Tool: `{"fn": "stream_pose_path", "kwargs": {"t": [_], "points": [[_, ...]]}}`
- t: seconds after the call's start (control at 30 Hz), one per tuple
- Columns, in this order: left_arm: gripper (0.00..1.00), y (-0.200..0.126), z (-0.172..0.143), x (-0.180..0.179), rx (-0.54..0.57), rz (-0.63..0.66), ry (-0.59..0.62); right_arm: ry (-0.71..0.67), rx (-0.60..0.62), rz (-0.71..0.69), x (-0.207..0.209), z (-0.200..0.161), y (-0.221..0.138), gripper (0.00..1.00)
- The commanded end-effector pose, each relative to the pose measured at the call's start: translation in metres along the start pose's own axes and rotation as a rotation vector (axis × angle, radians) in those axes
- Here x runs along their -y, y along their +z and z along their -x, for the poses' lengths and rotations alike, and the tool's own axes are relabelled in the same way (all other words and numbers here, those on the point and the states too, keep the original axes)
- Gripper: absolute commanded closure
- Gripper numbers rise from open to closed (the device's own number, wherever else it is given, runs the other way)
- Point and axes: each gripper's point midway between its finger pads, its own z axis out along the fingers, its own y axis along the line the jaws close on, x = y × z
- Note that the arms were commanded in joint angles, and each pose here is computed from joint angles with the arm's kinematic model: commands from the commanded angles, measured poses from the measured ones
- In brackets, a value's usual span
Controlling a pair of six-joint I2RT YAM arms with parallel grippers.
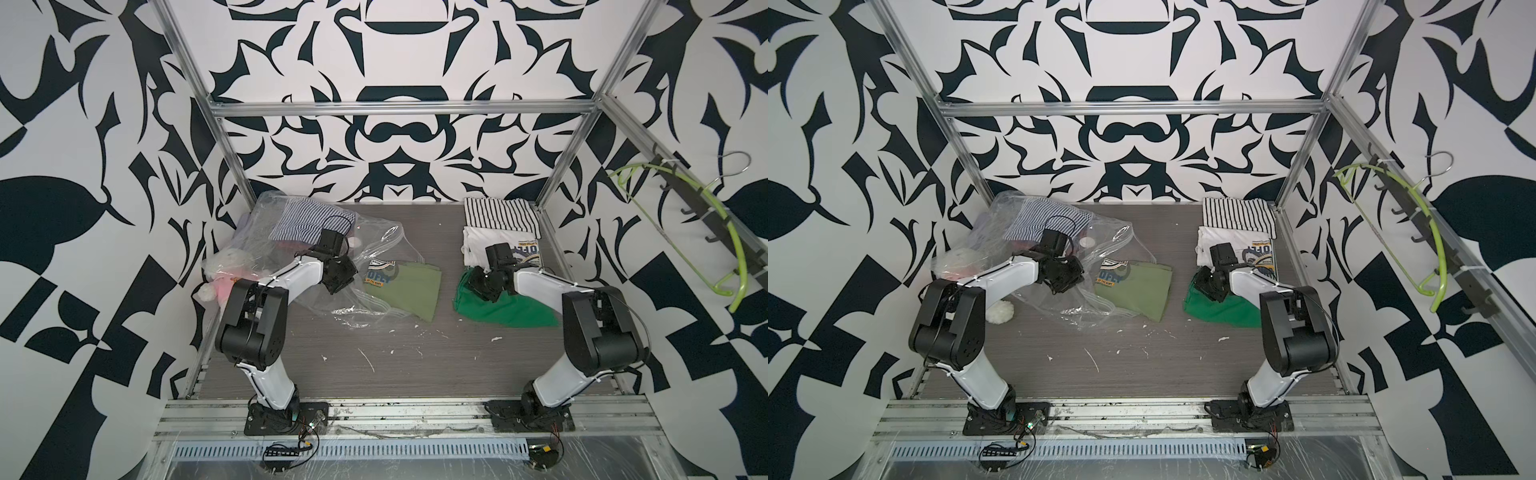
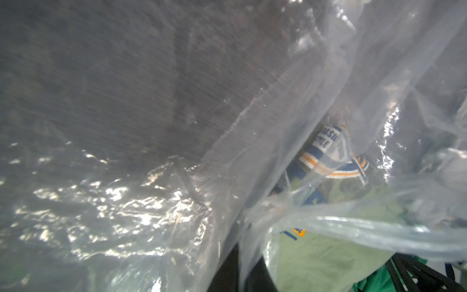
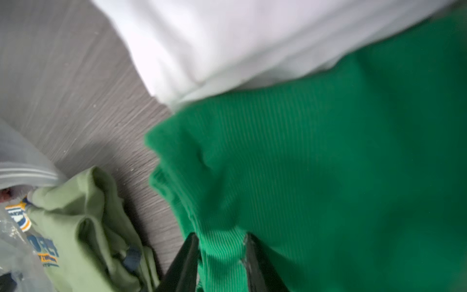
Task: Take the tank top out of the vacuum bag
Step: Move the tank top to the center of the board, then take out the tank top from the vacuum bag.
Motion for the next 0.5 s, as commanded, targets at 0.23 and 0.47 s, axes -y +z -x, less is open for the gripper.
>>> {"fn": "stream_pose_path", "kwargs": {"t": [0.23,0.47], "points": [[1.0,-0.022,0.001,0.009,0.027,-0.027,0.015,-0.272,-0.037,0.32,-0.078,-0.032,-0.038,0.27],[1.0,-0.022,-0.004,0.005,0.016,-0.019,0.018,-0.306,-0.236,0.355,-0.093,-0.065,0.006,0.09]]}}
